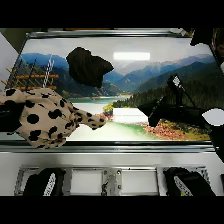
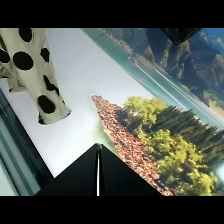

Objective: Fold the clothes and pants, and hang the long-sleeved shirts on hangers.

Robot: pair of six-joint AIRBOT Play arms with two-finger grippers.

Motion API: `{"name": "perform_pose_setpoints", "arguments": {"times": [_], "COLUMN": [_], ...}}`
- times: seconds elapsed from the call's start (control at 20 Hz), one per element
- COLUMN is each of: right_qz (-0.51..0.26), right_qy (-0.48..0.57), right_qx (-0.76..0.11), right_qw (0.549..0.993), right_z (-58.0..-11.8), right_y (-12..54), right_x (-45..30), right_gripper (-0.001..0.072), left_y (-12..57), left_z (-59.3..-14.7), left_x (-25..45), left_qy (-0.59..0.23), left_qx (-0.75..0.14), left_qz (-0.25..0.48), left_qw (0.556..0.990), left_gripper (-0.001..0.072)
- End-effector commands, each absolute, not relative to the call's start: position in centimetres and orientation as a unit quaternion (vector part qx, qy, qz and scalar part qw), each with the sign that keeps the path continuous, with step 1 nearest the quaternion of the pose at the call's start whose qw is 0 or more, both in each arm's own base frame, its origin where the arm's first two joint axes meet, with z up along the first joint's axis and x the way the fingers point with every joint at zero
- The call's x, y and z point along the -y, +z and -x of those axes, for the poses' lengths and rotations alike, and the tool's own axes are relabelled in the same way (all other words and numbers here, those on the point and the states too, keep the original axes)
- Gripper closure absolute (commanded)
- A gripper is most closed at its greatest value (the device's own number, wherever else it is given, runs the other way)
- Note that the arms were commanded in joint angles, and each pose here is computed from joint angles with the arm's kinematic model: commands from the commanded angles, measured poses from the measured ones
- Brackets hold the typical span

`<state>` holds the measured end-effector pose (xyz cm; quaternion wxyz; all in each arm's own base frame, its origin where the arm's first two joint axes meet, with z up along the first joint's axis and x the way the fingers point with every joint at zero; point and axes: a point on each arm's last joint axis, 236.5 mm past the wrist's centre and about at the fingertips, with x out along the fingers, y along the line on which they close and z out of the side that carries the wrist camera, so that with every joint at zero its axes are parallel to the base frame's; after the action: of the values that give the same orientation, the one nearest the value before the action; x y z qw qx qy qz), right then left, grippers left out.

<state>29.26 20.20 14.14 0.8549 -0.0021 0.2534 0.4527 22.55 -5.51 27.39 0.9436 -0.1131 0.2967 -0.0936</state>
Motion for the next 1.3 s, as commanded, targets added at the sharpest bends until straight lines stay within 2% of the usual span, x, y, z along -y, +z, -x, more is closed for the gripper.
{"name": "perform_pose_setpoints", "arguments": {"times": [0.0,0.1,0.2,0.35,0.5,0.55,0.6,0.65,0.7,0.8,1.0,1.1,1.25], "right_qz": [-0.029,-0.069,-0.055,-0.045,-0.041,-0.041,-0.041,-0.042,-0.04,-0.027,-0.017,-0.021,-0.029], "right_qy": [0.455,0.467,0.44,0.334,0.233,0.196,0.163,0.133,0.111,0.085,0.09,0.092,0.094], "right_qx": [-0.238,-0.223,-0.213,-0.232,-0.284,-0.305,-0.324,-0.343,-0.362,-0.402,-0.439,-0.446,-0.457], "right_qw": [0.857,0.853,0.871,0.912,0.929,0.931,0.931,0.929,0.925,0.911,0.894,0.89,0.884], "right_z": [-29.5,-29.3,-30.7,-34.2,-35.7,-35.8,-35.8,-35.6,-35.2,-33.9,-32.4,-32.1,-31.6], "right_y": [15.4,16.9,16.8,15.1,12.4,11.4,10.5,9.6,8.8,7.2,5.6,5.0,3.8], "right_x": [-20.8,-21.5,-20.5,-15.8,-10.2,-8.2,-6.3,-4.7,-3.4,-1.6,-1.6,-1.7,-2.0], "right_gripper": [0.0692,0.0692,0.0693,0.0694,0.0694,0.0694,0.0694,0.0694,0.0694,0.0694,0.0693,0.0694,0.0693], "left_y": [28.4,27.2,24.9,20.7,16.1,14.8,13.6,12.7,11.8,9.3,2.6,-0.3,-2.5], "left_z": [-23.4,-24.9,-26.7,-29.5,-32.9,-34.1,-35.5,-36.8,-38.1,-40.0,-38.5,-36.5,-34.6], "left_x": [9.7,13.6,18.6,26.2,32.6,33.9,34.7,34.6,33.6,29.5,21.2,20.5,23.6], "left_qy": [-0.173,-0.23,-0.285,-0.337,-0.358,-0.358,-0.356,-0.346,-0.33,-0.283,-0.197,-0.188,-0.236], "left_qx": [-0.317,-0.349,-0.382,-0.409,-0.43,-0.437,-0.444,-0.456,-0.472,-0.514,-0.597,-0.623,-0.618], "left_qz": [0.099,0.08,0.059,0.03,0.001,-0.005,-0.013,-0.009,-0.007,0.009,0.066,0.132,0.201], "left_qw": [0.927,0.905,0.877,0.847,0.829,0.825,0.822,0.82,0.817,0.81,0.775,0.747,0.723], "left_gripper": [0.0696,0.0696,0.0696,0.0696,0.0696,0.0586,0.0183,0.0005,0.0038,0.0038,0.0038,0.0038,0.0038]}}
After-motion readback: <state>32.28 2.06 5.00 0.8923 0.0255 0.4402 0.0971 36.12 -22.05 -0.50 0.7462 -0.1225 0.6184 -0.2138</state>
